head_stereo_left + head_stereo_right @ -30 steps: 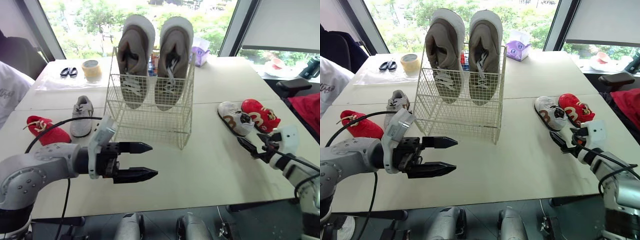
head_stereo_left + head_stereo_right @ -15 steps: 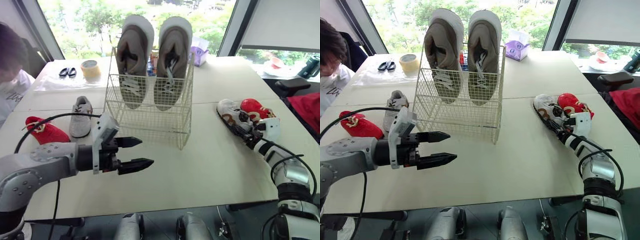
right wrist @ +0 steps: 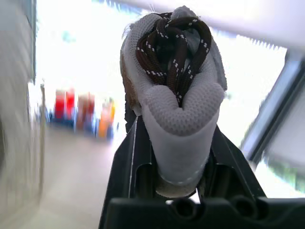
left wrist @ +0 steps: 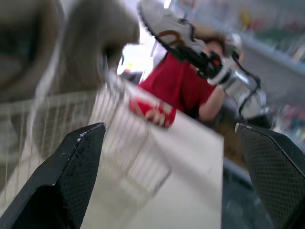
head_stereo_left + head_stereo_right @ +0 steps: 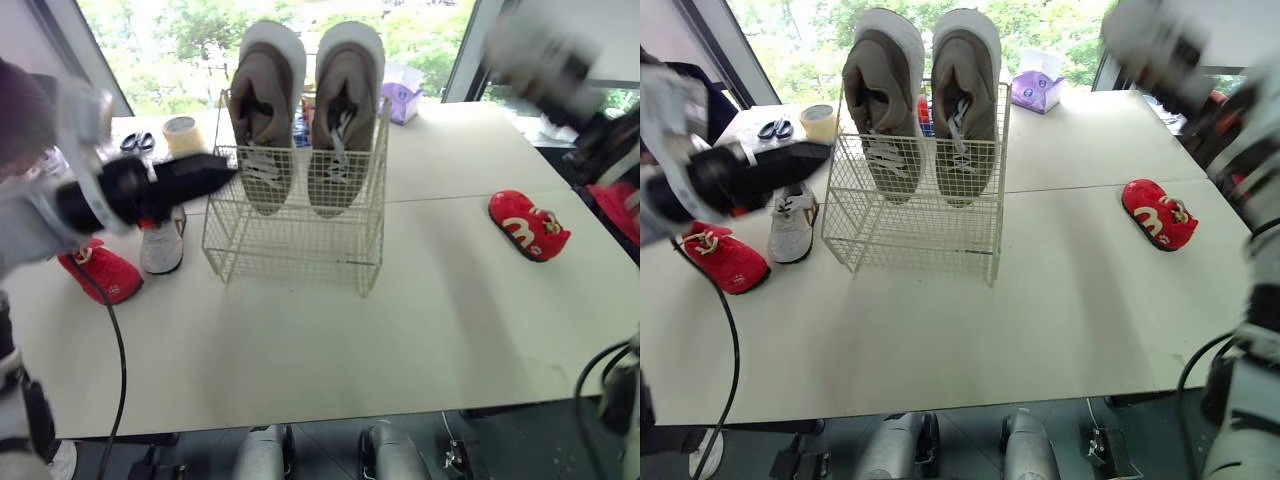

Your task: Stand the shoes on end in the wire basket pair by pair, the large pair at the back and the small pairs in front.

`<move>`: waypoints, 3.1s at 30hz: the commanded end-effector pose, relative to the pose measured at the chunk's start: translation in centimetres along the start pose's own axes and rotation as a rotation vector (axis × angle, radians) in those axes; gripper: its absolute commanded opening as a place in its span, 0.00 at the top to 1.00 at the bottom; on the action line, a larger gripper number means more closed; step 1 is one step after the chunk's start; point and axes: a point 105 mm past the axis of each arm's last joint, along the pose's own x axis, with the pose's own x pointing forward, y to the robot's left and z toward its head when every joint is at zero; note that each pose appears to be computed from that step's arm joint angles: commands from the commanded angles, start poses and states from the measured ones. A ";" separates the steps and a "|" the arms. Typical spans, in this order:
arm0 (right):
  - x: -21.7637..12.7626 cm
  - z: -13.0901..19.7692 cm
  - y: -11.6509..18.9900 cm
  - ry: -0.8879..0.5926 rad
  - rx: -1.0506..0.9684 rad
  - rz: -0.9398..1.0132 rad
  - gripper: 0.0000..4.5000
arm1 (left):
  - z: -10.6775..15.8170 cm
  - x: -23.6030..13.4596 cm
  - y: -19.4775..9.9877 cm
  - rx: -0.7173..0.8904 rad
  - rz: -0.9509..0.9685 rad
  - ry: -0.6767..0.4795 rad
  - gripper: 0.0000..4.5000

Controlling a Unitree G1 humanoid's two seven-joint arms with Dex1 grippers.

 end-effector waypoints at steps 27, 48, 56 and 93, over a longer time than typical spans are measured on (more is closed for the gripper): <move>2.2 7.6 14.8 -0.150 -0.165 0.775 0.86 | 2.3 7.0 -3.1 -0.149 -0.478 0.110 0.12; 1.2 2.5 9.4 -0.445 0.937 0.194 0.01 | 5.8 5.5 -1.9 -0.158 -0.320 -0.601 0.93; 5.6 4.1 16.4 -0.519 1.262 0.293 0.01 | 3.4 8.6 -2.1 -0.320 -0.324 -0.667 0.93; 6.6 7.7 14.6 -0.430 0.714 0.542 0.86 | -5.4 6.4 -0.6 0.099 0.089 -0.155 0.28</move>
